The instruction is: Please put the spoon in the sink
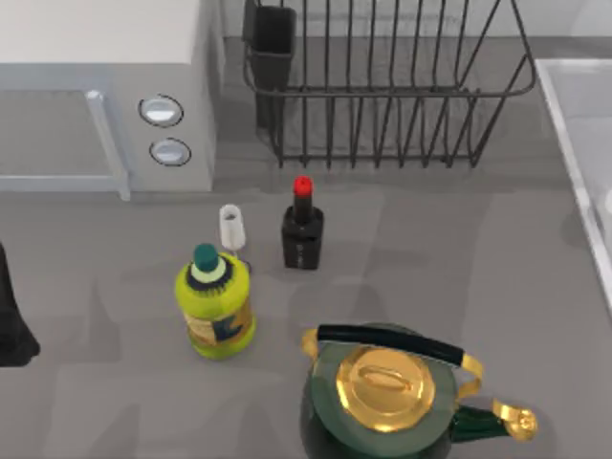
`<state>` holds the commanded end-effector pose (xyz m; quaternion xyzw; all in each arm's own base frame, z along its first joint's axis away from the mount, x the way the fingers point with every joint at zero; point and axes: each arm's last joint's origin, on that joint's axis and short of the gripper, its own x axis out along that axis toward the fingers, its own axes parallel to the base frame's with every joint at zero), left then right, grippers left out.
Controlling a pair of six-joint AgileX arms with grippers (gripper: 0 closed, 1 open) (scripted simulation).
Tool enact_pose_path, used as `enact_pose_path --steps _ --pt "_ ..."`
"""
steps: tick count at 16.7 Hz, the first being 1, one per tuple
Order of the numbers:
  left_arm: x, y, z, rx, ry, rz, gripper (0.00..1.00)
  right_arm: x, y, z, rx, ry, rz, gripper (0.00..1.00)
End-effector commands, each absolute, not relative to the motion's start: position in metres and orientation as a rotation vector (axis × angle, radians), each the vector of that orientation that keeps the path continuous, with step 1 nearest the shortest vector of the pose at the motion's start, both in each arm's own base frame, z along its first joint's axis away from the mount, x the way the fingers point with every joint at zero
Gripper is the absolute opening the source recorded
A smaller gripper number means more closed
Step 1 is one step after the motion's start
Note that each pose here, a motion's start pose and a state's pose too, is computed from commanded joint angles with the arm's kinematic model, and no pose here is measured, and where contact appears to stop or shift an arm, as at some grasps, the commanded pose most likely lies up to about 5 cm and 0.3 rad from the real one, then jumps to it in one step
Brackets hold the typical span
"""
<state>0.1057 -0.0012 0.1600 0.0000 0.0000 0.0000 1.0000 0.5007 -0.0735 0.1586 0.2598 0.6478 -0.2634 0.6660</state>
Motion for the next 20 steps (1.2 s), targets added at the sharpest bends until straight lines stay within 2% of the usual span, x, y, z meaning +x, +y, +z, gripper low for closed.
enact_pose_path --steps 4,17,20 --pt "0.1057 -0.0012 0.1600 0.000 0.000 0.000 1.00 0.5007 -0.0735 0.1585 0.586 1.462 -0.594 0.00" --pt "0.1057 -0.0012 0.1600 0.000 0.000 0.000 1.00 0.5007 -0.0735 0.1585 0.586 1.462 -0.594 0.98" --pt "0.1057 -0.0012 0.1600 0.000 0.000 0.000 1.00 0.5007 -0.0735 0.1585 0.586 1.462 -0.594 1.00"
